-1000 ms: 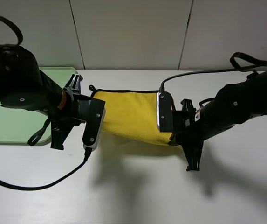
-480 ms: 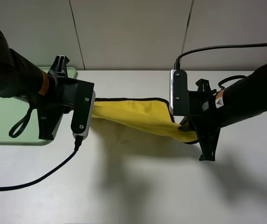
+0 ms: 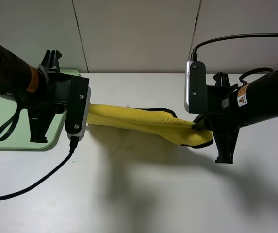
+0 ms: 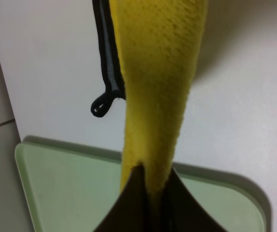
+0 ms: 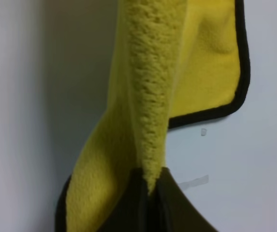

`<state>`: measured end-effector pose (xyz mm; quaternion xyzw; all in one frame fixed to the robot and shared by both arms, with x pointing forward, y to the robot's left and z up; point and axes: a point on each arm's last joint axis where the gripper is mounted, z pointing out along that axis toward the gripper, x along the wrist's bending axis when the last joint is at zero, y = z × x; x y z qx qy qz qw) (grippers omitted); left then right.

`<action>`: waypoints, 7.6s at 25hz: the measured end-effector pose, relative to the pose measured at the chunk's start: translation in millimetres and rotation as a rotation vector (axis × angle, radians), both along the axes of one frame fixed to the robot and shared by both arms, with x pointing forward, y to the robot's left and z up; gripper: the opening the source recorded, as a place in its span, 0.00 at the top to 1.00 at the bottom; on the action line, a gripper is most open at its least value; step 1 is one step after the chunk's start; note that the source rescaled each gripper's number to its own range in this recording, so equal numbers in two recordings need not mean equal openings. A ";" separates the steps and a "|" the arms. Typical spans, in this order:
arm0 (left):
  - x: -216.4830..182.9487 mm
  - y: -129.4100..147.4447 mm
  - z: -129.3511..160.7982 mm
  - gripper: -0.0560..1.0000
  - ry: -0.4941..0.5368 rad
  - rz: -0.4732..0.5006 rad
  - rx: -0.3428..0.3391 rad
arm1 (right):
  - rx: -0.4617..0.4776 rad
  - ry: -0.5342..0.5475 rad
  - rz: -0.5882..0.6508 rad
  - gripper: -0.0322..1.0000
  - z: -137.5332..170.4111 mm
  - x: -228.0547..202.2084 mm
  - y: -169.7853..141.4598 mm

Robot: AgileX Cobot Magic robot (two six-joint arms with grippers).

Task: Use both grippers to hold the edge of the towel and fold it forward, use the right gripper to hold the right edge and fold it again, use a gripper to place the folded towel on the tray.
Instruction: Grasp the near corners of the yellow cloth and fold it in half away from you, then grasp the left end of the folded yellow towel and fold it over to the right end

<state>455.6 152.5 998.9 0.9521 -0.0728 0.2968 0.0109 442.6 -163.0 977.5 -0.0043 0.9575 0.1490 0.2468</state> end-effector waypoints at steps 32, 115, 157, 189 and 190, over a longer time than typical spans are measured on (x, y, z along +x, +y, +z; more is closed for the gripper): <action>61.7 5.3 -69.9 0.95 0.063 0.162 0.105 | 0.026 -0.098 0.074 0.97 -46.0 65.4 46.2; 102.3 -9.3 -104.2 0.10 -0.098 0.337 0.037 | 0.327 -0.213 -0.264 0.00 -17.9 93.4 25.8; 101.8 -16.6 -105.8 0.00 -0.073 0.290 -0.026 | 0.523 0.227 -0.849 0.00 102.1 -148.0 -105.6; 101.8 -16.6 -105.8 0.00 -0.073 0.290 -0.026 | 0.915 0.031 -0.859 0.00 75.1 -195.4 -130.8; 101.7 -16.7 -105.9 0.00 -0.072 0.289 -0.027 | 0.947 -0.001 -0.854 0.00 75.4 -201.0 -133.6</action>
